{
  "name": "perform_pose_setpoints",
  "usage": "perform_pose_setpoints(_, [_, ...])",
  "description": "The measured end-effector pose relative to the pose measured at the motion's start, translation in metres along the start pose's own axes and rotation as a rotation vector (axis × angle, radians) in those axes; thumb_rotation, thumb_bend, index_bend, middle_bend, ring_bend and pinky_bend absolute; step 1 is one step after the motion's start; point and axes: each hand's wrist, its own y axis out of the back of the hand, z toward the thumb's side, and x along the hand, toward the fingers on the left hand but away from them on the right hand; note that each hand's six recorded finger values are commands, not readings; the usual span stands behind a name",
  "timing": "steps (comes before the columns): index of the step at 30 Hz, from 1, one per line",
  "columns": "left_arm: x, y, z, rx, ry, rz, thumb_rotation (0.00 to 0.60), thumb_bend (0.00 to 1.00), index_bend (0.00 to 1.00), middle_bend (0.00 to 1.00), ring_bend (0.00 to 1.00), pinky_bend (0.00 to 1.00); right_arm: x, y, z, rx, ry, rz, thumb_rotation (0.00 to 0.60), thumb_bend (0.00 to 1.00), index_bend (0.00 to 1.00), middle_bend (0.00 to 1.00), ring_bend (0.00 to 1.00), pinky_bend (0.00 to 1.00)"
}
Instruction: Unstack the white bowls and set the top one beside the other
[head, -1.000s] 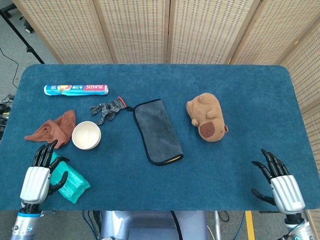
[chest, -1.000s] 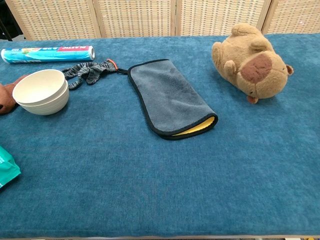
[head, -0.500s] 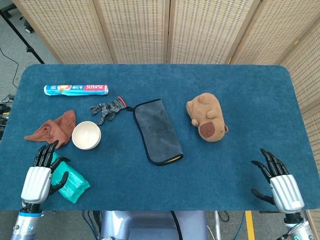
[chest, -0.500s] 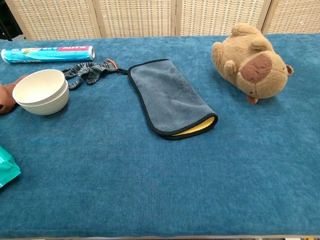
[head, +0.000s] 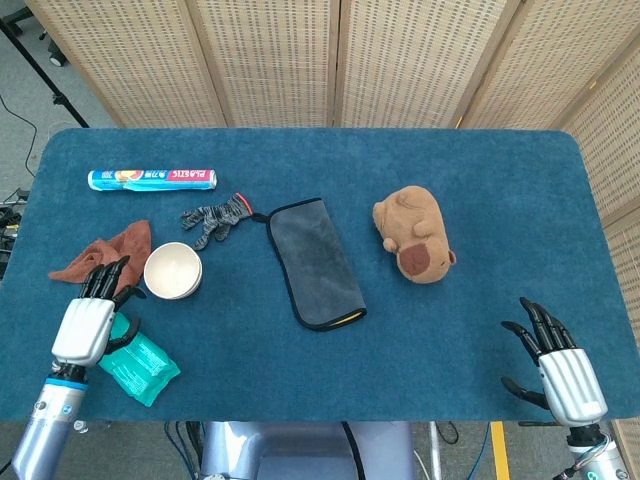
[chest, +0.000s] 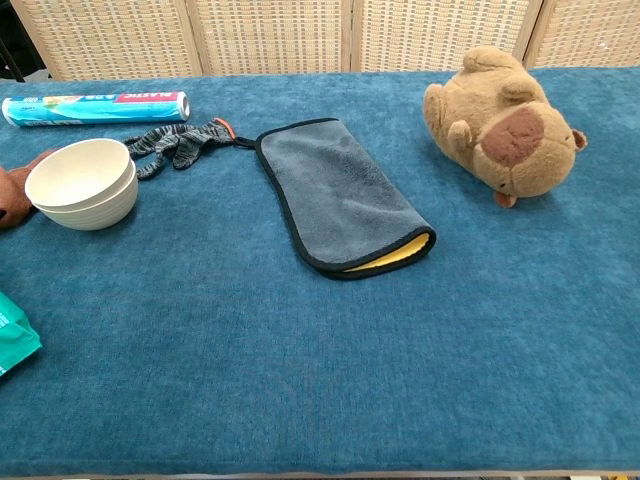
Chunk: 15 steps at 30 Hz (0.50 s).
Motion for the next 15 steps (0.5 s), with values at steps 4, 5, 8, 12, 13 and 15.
perform_pose_setpoints(4, [0.015, -0.006, -0.009, 0.073, -0.005, -0.008, 0.600, 0.39, 0.40, 0.00, 0.00, 0.05, 0.000, 0.001, -0.001, -0.002, -0.003, -0.004, 0.600, 0.16, 0.22, 0.00, 0.00, 0.15])
perform_pose_setpoints(5, [0.018, -0.008, -0.010, 0.085, -0.006, -0.010, 0.600, 0.39, 0.40, 0.00, 0.00, 0.05, 0.000, 0.002, -0.001, -0.003, -0.003, -0.005, 0.600, 0.16, 0.22, 0.00, 0.00, 0.15])
perform_pose_setpoints(8, [0.025, -0.017, -0.011, 0.101, -0.008, -0.017, 0.600, 0.39, 0.40, 0.00, 0.00, 0.05, 0.000, 0.002, -0.002, -0.005, -0.005, -0.006, 0.600, 0.16, 0.22, 0.00, 0.00, 0.15])
perform_pose_setpoints(12, [0.030, -0.023, -0.010, 0.103, -0.014, -0.026, 0.600, 0.39, 0.40, 0.00, 0.00, 0.05, -0.001, 0.002, -0.002, -0.006, -0.005, -0.005, 0.600, 0.16, 0.22, 0.00, 0.00, 0.15])
perform_pose_setpoints(13, [0.031, -0.025, -0.011, 0.110, -0.017, -0.026, 0.600, 0.39, 0.40, 0.00, 0.00, 0.05, -0.001, 0.002, -0.002, -0.007, -0.006, -0.006, 0.600, 0.16, 0.22, 0.00, 0.00, 0.15])
perform_pose_setpoints(15, [0.033, -0.026, -0.011, 0.124, -0.023, -0.024, 0.600, 0.39, 0.40, 0.00, 0.00, 0.05, -0.001, 0.002, -0.002, -0.008, -0.007, -0.008, 0.600, 0.16, 0.22, 0.00, 0.00, 0.15])
